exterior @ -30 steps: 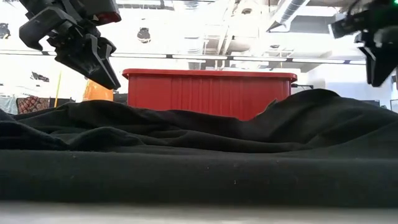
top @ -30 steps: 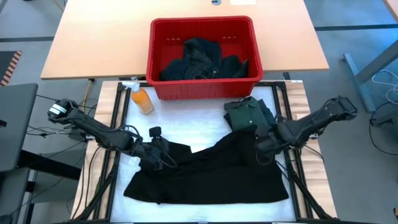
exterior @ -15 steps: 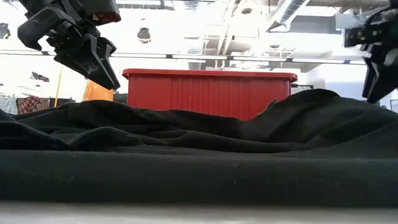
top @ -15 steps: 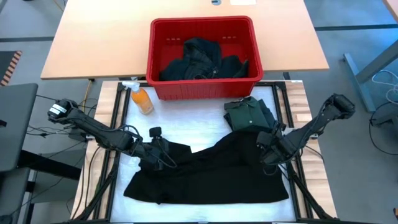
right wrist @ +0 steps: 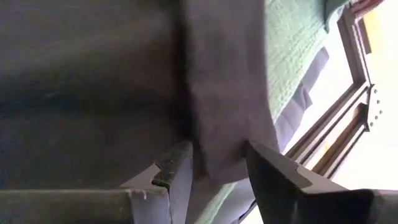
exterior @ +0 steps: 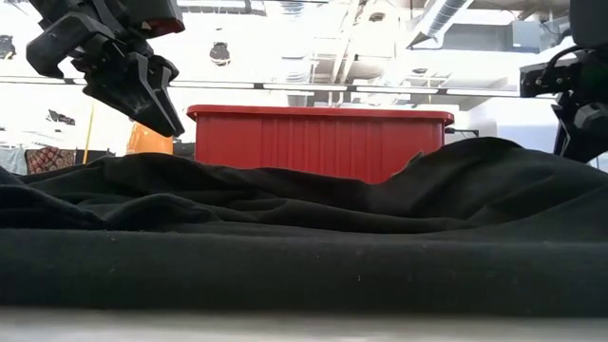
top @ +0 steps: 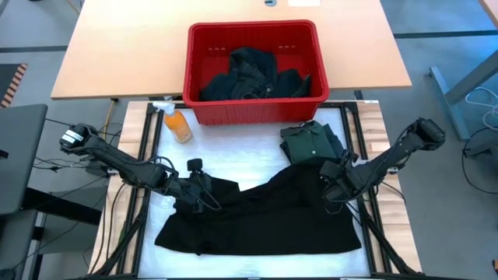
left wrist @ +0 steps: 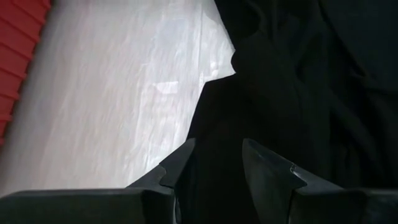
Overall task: Fold laundry
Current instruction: Fold the black shirt
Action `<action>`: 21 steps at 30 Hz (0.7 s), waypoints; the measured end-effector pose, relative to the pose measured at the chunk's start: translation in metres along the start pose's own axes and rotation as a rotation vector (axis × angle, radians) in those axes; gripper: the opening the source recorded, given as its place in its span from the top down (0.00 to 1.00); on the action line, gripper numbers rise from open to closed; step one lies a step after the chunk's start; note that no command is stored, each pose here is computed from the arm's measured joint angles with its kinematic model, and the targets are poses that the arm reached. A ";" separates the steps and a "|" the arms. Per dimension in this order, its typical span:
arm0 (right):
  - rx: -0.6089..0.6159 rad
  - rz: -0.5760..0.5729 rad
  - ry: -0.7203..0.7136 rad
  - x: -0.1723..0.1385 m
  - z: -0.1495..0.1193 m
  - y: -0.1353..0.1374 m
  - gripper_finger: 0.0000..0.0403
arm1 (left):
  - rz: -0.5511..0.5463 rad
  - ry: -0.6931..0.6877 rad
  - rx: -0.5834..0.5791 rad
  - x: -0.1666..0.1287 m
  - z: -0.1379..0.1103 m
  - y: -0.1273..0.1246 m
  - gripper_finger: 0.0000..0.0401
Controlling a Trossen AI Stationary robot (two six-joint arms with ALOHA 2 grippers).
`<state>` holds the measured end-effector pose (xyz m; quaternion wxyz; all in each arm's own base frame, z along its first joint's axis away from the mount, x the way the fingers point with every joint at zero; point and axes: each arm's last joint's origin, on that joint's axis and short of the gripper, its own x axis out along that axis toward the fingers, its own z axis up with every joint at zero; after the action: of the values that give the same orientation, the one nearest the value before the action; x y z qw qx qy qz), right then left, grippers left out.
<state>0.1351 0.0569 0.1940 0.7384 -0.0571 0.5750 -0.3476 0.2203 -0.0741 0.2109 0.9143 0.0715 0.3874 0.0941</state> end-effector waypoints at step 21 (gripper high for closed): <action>0.074 -0.073 0.065 0.011 0.011 -0.014 0.92 | -0.163 0.034 0.026 0.000 -0.001 -0.005 0.70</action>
<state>0.1397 0.0365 0.1949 0.7077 -0.0392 0.5830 -0.3971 0.2201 -0.0789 0.2097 0.9112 0.0501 0.4085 0.0154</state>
